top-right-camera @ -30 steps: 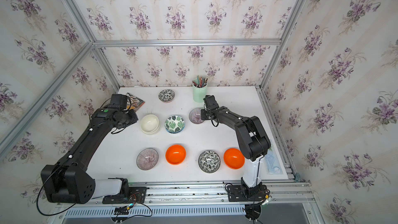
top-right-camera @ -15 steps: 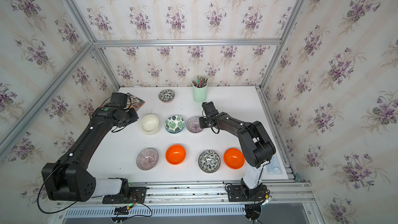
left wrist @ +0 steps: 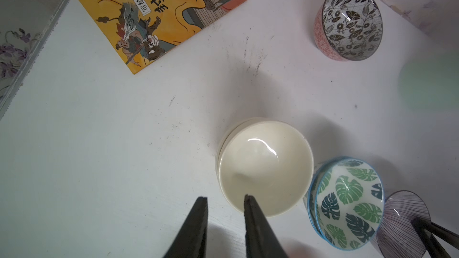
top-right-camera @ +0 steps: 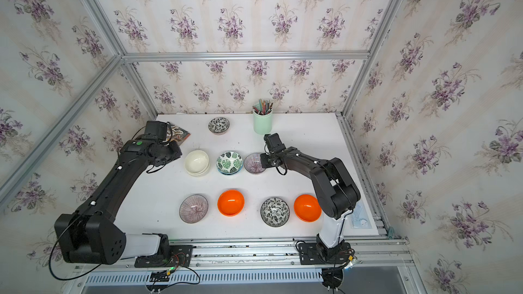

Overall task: Stack the bowls
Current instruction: Move the bowl to the center of the board, then pick up the bowl from the center of the board.

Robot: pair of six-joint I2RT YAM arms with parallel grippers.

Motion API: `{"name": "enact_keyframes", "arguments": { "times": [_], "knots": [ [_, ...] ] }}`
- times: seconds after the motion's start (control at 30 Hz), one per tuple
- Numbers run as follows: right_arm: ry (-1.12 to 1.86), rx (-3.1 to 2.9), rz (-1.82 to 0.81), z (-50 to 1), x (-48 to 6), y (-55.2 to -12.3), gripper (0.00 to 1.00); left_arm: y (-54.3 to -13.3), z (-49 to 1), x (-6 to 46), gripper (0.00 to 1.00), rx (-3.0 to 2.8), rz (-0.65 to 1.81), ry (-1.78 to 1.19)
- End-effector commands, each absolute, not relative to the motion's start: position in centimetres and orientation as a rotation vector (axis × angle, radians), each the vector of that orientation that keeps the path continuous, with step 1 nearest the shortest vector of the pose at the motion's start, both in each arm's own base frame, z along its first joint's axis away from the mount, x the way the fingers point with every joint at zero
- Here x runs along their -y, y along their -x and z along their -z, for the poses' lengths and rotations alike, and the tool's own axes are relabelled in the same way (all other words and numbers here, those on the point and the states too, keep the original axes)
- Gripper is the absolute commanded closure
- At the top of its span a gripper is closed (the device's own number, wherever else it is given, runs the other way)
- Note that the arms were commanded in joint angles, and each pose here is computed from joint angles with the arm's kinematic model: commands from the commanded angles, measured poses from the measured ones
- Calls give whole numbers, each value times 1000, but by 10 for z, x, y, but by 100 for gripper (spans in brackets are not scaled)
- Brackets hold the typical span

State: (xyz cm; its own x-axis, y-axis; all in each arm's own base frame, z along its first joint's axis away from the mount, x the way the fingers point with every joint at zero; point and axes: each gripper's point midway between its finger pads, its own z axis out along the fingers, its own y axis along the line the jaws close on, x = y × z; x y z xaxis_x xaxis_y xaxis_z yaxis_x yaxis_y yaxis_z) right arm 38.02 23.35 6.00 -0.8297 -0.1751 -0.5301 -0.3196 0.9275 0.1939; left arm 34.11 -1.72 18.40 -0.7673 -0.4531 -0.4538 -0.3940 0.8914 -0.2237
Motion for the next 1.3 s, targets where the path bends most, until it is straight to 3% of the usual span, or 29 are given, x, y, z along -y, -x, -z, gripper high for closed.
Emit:
{"name": "enact_keyframes", "arguments": {
  "times": [0.0,0.23,0.47,0.73,1.27],
  "knots": [
    [347,-2499,-355,-80,-232,-388,69,-342,-187,17,70,-2540,155,607],
    [410,-2381,-324,-132,-242,-374,58,-340,-189,15,70,-2536,146,606],
    [810,-2276,-416,-153,-356,-292,56,-340,-185,10,69,-2543,101,626],
    [1188,-2183,-554,-131,-456,-198,53,-339,-179,8,69,-2549,86,641],
    [1303,-2229,-581,-83,-488,-183,52,-336,-181,4,69,-2539,67,657]
  ]
}}
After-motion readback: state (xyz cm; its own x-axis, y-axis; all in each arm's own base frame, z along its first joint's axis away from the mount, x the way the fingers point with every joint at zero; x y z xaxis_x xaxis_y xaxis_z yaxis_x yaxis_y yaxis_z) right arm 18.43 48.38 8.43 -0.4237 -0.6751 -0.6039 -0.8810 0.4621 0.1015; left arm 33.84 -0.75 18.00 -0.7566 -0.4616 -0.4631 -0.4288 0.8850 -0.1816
